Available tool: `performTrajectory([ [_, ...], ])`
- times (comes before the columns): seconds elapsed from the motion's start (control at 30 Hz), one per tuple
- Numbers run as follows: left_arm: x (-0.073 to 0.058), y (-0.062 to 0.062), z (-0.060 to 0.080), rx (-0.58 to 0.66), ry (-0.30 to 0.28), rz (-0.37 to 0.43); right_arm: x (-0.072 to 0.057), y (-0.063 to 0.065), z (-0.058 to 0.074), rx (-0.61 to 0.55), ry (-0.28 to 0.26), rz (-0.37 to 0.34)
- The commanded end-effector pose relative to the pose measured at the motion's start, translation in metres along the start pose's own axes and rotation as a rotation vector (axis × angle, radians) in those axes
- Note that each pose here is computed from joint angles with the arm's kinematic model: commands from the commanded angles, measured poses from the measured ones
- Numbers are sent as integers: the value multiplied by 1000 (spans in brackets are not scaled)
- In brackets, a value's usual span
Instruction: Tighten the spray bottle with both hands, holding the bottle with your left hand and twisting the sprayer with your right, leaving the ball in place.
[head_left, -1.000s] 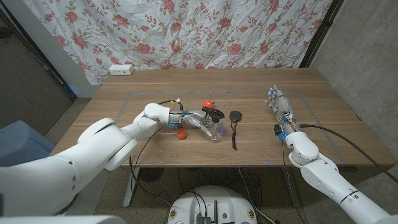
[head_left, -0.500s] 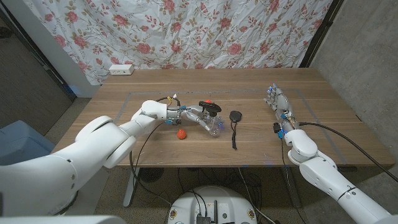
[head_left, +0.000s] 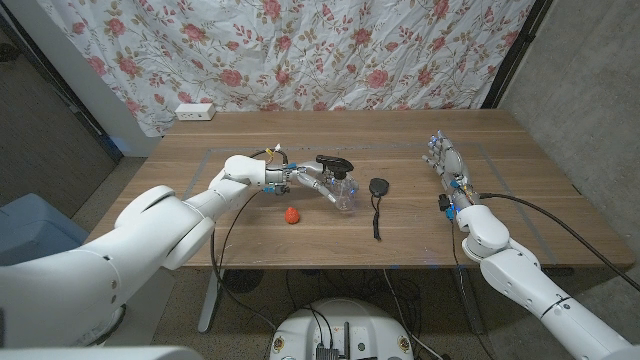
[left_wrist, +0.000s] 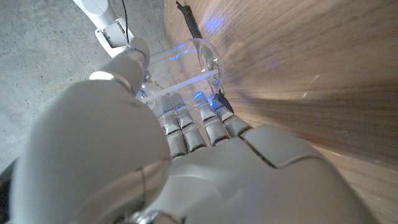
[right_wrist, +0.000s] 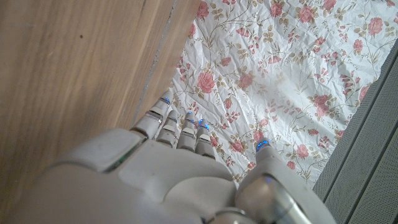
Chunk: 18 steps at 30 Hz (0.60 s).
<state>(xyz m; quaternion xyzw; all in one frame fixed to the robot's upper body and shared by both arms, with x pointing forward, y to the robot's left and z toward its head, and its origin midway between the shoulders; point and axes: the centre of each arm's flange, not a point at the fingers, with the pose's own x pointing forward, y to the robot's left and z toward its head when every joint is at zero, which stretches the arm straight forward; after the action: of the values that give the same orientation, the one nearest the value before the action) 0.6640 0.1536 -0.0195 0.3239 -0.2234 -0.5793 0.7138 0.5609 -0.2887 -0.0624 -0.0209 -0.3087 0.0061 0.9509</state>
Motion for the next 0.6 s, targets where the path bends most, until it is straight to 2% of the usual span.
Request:
performTrajectory([
  [0.03, -2, 1, 13, 13, 1, 25, 4, 0, 13, -20, -12, 34],
  [0.6, -4, 5, 27, -2, 58, 91, 13, -2, 30, -56, -30, 88],
])
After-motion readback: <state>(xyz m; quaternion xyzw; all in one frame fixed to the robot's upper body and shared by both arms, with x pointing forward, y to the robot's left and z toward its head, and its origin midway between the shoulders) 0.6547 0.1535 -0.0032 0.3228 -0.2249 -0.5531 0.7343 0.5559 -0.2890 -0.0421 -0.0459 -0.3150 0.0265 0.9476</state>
